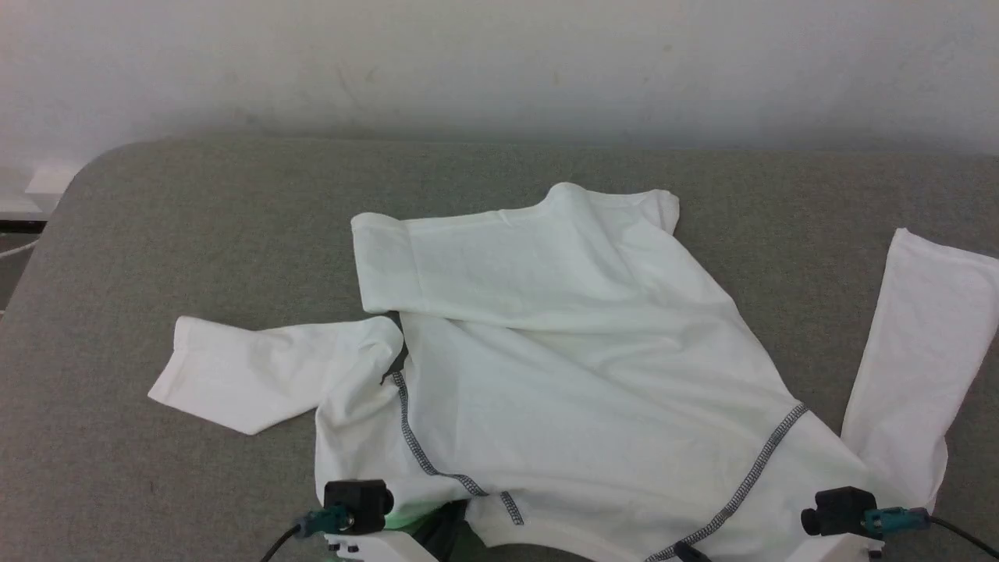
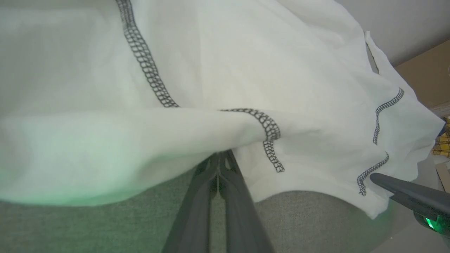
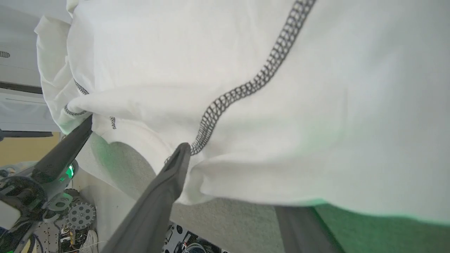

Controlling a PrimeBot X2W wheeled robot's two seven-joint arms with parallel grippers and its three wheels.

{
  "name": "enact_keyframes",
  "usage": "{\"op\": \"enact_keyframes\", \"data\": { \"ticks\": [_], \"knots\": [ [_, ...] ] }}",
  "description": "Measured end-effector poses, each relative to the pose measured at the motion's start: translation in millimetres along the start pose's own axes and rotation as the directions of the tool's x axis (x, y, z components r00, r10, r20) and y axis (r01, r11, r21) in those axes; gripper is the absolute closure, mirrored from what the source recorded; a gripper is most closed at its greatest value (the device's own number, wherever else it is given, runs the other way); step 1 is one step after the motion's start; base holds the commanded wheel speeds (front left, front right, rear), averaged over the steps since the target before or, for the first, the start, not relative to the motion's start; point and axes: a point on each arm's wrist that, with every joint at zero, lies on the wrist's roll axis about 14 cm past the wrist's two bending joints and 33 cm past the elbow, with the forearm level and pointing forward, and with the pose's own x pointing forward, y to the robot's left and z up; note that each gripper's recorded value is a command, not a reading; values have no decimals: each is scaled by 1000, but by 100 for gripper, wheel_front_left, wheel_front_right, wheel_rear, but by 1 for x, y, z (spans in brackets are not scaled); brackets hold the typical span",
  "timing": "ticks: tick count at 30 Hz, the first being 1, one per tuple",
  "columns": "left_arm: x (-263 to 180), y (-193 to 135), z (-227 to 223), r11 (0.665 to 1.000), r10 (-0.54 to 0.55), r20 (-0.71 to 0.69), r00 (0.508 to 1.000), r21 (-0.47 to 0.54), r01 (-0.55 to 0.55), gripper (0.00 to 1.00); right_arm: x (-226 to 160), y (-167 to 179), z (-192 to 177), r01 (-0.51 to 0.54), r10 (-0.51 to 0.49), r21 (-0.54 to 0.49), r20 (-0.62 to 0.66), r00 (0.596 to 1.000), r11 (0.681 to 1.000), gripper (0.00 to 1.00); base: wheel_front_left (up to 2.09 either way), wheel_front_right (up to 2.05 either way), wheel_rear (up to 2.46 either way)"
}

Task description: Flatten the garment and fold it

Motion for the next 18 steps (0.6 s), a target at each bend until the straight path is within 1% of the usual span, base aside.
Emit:
{"op": "enact_keyframes", "data": {
  "ticks": [7,8,9,10,14,15,17,18],
  "knots": [
    [-1,2,-1,1000,6,-2,1000,4,-6,100,9,0,9,-6,6,6,50,999,1000,0,0,0,0],
    [-1,2,-1,1000,5,-2,1000,5,-5,100,10,0,11,-5,5,0,57,998,1000,36,0,0,0],
    [-1,1,-1,1000,4,-3,1000,6,-4,100,11,0,13,-2,2,-1,70,998,1000,91,0,0,0],
    [-2,1,-2,1000,2,-7,1000,8,-2,100,11,-1,15,4,-4,-3,78,997,1000,100,0,0,0],
    [-5,0,2,1000,-4,2,1000,26,4,100,7,-2,23,37,-28,-74,114,993,997,100,0,0,0],
    [-6,-1,4,1000,-11,11,1000,25,10,100,5,1,27,33,-22,-83,133,991,996,100,0,0,0],
    [-9,-9,10,999,-34,31,999,-1,34,100,-2,11,38,-5,17,-66,182,983,998,100,0,0,0],
    [-11,-13,13,999,-49,42,998,3,49,100,-7,16,44,-20,35,-73,205,978,997,100,0,0,0]
  ]
}}
